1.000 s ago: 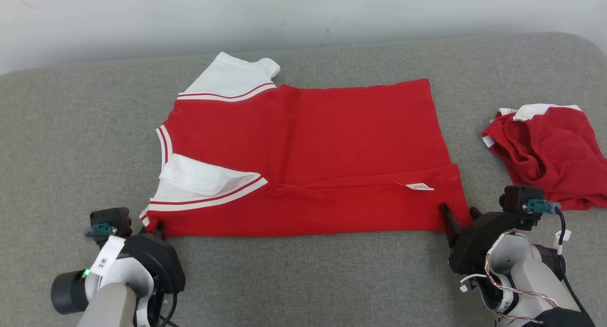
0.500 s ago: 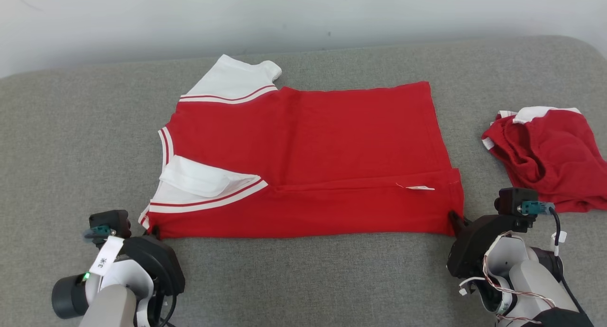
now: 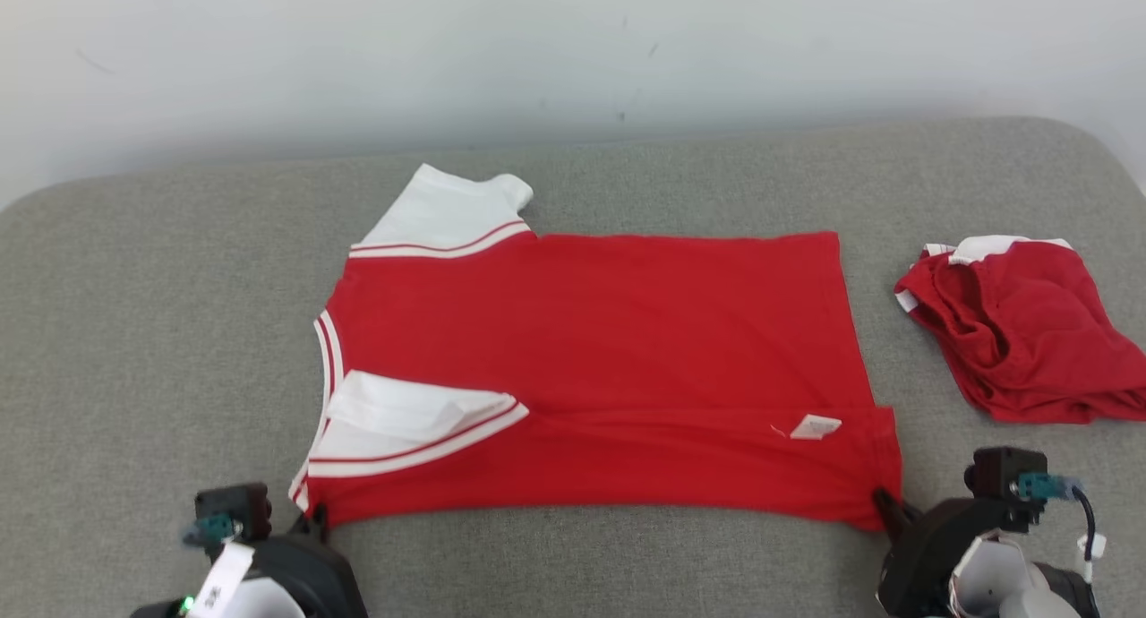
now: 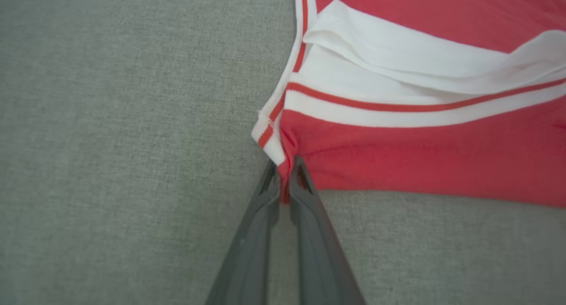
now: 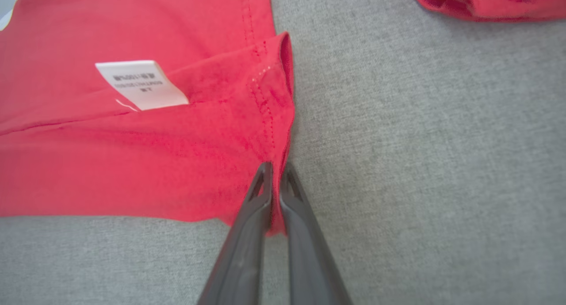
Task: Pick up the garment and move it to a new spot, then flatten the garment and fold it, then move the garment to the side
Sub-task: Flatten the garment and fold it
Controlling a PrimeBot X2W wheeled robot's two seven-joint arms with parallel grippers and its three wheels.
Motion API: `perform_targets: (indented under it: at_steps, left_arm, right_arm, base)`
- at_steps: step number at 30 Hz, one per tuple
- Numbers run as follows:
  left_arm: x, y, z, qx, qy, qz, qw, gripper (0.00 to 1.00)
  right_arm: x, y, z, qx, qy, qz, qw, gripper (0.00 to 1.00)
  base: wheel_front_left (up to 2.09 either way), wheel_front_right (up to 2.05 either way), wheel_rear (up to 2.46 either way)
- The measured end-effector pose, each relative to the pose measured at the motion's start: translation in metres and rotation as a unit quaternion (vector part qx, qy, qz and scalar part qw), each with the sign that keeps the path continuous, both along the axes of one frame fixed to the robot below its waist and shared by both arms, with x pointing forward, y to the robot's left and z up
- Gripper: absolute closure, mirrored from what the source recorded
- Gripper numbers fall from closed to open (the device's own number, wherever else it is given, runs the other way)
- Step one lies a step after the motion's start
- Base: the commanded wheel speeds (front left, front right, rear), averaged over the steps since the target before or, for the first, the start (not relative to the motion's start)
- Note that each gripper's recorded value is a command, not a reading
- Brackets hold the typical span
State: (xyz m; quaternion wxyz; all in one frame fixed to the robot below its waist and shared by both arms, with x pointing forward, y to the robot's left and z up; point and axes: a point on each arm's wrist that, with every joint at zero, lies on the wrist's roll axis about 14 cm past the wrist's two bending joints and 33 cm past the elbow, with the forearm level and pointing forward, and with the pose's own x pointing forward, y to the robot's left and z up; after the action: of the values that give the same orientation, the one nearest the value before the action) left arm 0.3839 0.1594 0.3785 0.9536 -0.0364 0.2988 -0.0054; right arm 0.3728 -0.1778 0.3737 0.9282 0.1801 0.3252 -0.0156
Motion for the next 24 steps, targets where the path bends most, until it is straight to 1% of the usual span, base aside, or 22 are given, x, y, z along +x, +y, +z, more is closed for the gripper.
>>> perform_targets:
  at_steps: [5, 8, 11, 12, 16, 21, 24]
  left_arm:
    - [-0.023, -0.003, 0.002, -0.014, -0.010, -0.003, 1.000, 1.00]
    - [-0.038, -0.002, 0.004, -0.017, -0.015, -0.003, 1.000, 1.00]
    - [-0.063, -0.003, -0.001, -0.018, -0.002, -0.010, 1.000, 1.00]
    - [-0.063, -0.003, -0.001, -0.018, -0.002, -0.010, 1.000, 1.00]
    - [-0.085, -0.009, -0.002, -0.025, 0.010, -0.018, 0.999, 1.00]
    - [-0.100, -0.003, 0.001, -0.024, 0.016, -0.014, 0.999, 1.00]
    - [-0.108, 0.000, -0.001, -0.025, 0.028, -0.011, 0.999, 1.00]
  right_arm:
    - [-0.021, -0.009, 0.001, 0.010, 0.000, -0.010, 1.000, 1.00]
    - [-0.031, -0.010, 0.003, 0.011, -0.001, -0.003, 1.000, 1.00]
    - [-0.041, -0.014, 0.009, 0.007, -0.005, 0.002, 1.000, 1.00]
    - [-0.041, -0.014, 0.009, 0.007, -0.005, 0.002, 1.000, 1.00]
    - [-0.053, -0.015, 0.013, 0.008, -0.003, 0.005, 1.000, 1.00]
    - [-0.071, -0.012, 0.014, 0.010, 0.007, 0.007, 1.000, 1.00]
    - [-0.076, -0.015, 0.015, 0.011, 0.012, -0.003, 1.000, 1.00]
  base:
    - [0.00, 0.00, 0.00]
    - [0.00, 0.00, 0.00]
    - [0.00, 0.00, 0.00]
    - [0.00, 0.00, 0.00]
    - [0.00, 0.00, 0.00]
    - [0.00, 0.00, 0.00]
    - [0.00, 0.00, 0.00]
